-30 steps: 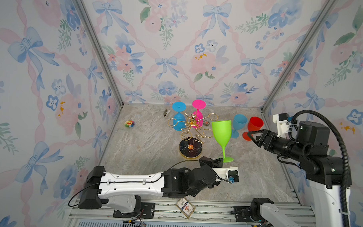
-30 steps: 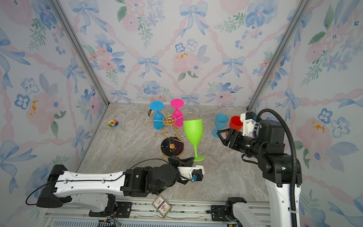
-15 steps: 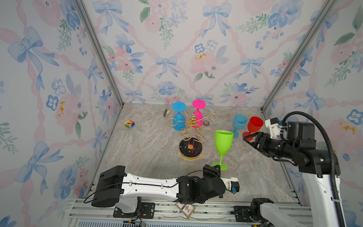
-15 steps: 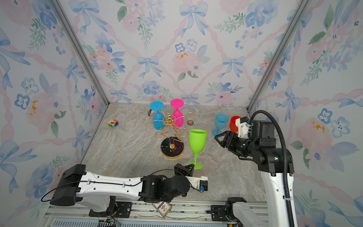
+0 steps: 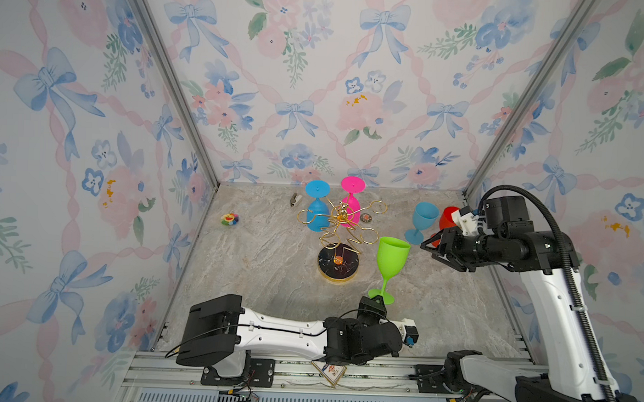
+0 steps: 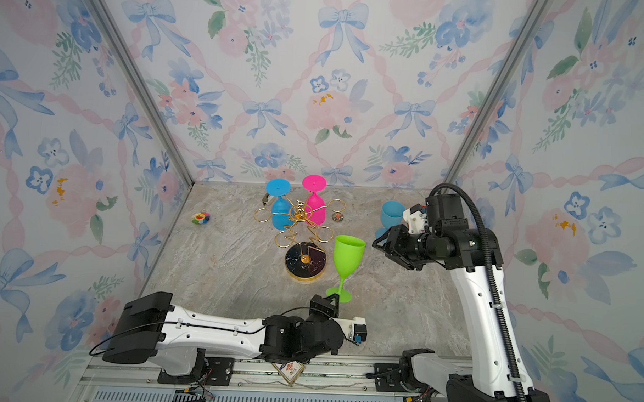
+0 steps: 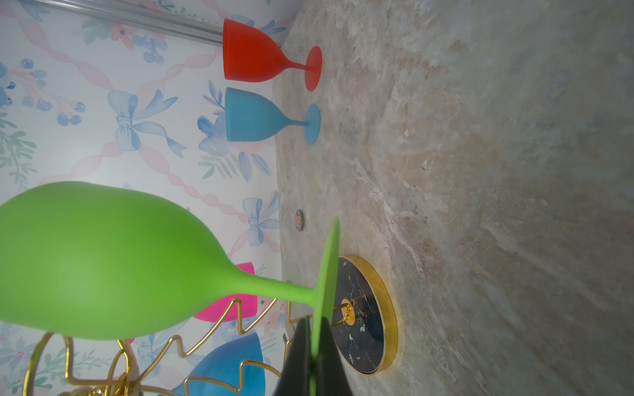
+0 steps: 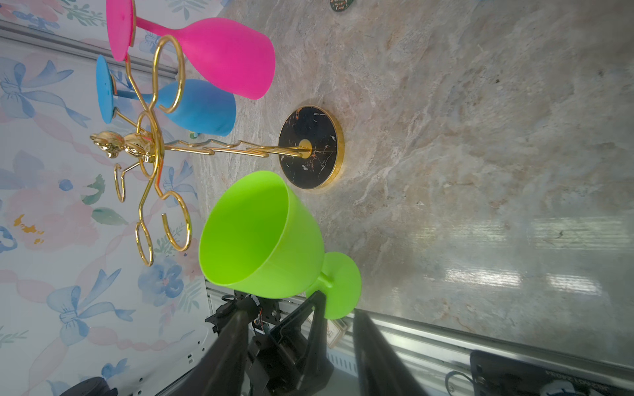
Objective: Take the wine glass off the wine glass rack
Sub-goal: Pick up the wine glass from the wine glass rack.
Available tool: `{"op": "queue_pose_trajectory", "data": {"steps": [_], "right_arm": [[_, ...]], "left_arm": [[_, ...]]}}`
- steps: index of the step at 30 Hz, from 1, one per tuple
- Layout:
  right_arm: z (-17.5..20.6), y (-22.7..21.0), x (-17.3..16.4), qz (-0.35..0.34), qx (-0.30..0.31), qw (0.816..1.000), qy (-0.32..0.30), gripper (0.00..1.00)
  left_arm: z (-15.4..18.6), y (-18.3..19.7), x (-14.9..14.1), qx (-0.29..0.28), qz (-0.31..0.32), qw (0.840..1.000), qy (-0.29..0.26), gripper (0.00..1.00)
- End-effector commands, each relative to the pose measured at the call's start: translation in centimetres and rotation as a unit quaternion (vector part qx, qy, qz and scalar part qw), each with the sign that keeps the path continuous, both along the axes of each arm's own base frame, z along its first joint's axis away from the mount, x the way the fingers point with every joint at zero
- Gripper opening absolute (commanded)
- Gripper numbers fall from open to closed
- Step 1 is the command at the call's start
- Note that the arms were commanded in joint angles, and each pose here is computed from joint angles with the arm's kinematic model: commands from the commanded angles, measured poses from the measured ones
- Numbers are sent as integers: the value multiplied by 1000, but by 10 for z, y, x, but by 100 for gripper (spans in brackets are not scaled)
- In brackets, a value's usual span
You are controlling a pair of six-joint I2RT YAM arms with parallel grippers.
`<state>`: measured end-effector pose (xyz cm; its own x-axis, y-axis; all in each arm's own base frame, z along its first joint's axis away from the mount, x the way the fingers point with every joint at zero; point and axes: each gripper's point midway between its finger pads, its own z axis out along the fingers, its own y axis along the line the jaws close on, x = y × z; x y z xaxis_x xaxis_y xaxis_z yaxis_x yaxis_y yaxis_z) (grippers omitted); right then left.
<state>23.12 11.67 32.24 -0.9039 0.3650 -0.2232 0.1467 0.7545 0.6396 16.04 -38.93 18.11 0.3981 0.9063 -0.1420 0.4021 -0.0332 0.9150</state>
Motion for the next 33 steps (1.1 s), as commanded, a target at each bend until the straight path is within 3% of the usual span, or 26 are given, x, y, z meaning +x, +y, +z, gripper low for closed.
{"op": "queue_pose_trajectory", "data": {"steps": [1, 5, 23, 33], "right_arm": [[-6, 9, -11, 9, 22, 999, 44, 49], [-17, 18, -1, -16, 70, 993, 97, 40], [-20, 37, 29, 20, 35, 993, 114, 40], [-37, 43, 25, 37, 19, 989, 142, 38]], "left_arm": [[-12, 3, 2, 28, 18, 999, -24, 0], [-1, 1, 5, 19, 28, 999, -33, 0], [-5, 2, 10, 35, 51, 997, -54, 0], [-6, 7, 13, 53, 61, 994, -70, 0]]}}
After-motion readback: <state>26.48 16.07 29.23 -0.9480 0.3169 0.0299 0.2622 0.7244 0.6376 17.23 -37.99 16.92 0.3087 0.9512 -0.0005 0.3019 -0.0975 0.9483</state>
